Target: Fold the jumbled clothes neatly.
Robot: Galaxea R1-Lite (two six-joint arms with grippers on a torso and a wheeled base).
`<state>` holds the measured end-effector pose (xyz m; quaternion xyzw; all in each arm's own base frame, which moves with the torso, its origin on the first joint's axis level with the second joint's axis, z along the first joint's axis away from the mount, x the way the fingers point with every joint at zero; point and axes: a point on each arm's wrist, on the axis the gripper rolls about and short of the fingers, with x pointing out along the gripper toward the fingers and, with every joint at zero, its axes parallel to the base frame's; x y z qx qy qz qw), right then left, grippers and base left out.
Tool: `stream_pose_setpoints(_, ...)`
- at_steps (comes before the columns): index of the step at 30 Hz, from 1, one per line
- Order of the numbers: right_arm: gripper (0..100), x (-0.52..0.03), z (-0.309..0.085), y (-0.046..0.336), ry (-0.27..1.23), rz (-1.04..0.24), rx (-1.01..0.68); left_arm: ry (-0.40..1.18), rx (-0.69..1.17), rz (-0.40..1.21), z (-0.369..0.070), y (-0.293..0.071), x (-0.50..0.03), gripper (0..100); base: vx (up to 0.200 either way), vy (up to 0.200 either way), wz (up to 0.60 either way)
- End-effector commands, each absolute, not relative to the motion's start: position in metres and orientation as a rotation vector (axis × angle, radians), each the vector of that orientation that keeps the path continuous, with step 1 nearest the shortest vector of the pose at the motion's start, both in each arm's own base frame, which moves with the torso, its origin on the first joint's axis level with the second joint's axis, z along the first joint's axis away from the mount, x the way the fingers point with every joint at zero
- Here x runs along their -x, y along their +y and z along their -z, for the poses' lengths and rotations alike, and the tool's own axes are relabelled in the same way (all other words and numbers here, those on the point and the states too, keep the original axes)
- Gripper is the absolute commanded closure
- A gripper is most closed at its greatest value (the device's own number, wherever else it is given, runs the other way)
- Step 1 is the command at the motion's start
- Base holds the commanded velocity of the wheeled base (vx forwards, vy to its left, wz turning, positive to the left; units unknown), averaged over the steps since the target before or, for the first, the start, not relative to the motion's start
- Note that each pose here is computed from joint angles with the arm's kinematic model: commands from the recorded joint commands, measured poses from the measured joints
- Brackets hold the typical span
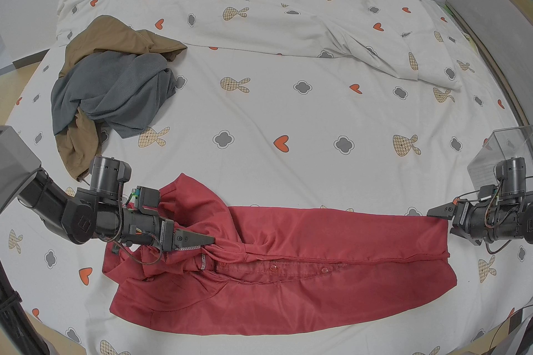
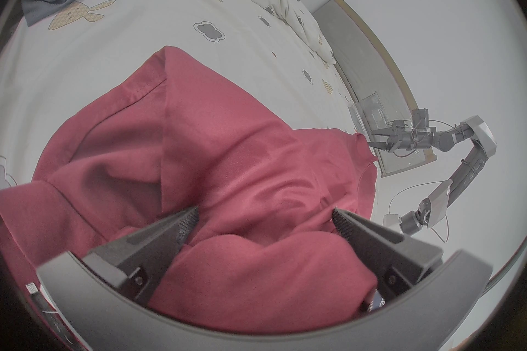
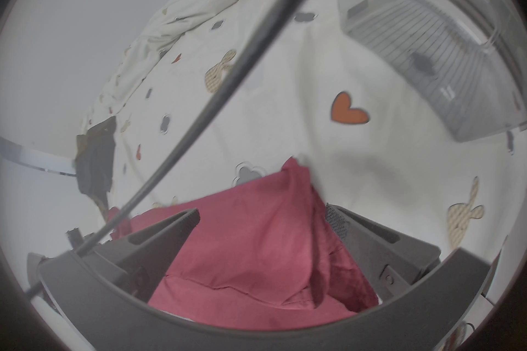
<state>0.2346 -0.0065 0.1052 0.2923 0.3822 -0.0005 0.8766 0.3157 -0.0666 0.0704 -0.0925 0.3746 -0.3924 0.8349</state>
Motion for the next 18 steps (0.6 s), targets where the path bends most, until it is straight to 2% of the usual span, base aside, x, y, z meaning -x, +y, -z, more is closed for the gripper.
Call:
stream_pose_setpoints(1, 0, -0.247, -0.084, -0.007, 0.893, -0.044, -0.653, 0.790, 0.195, 0.831, -0.071, -0.067, -0.315, 0, 0.000, 0.000, 0.00)
stream_pose_setpoints(6, 0, -0.255, -0.072, -0.007, 0.933, -0.034, -0.658, 0.789, 0.195, 0.830, -0.071, -0.066, -0.316, 0, 0.000, 0.000, 0.00)
stream_pose_setpoints(7, 100, -0.255, -0.072, -0.007, 0.933, -0.034, -0.658, 0.789, 0.195, 0.830, -0.071, -0.066, -0.316, 0, 0.000, 0.000, 0.00)
stream_pose_setpoints(14, 100, -0.258, -0.081, -0.009, 0.896, -0.039, -0.660, 0.793, 0.197, 0.830, -0.070, -0.066, -0.316, 0, 0.000, 0.000, 0.00)
stream_pose_setpoints(18, 100, -0.255, -0.105, -0.012, 0.799, -0.050, -0.677, 0.794, 0.194, 0.829, -0.069, -0.066, -0.316, 0, 0.000, 0.000, 0.00)
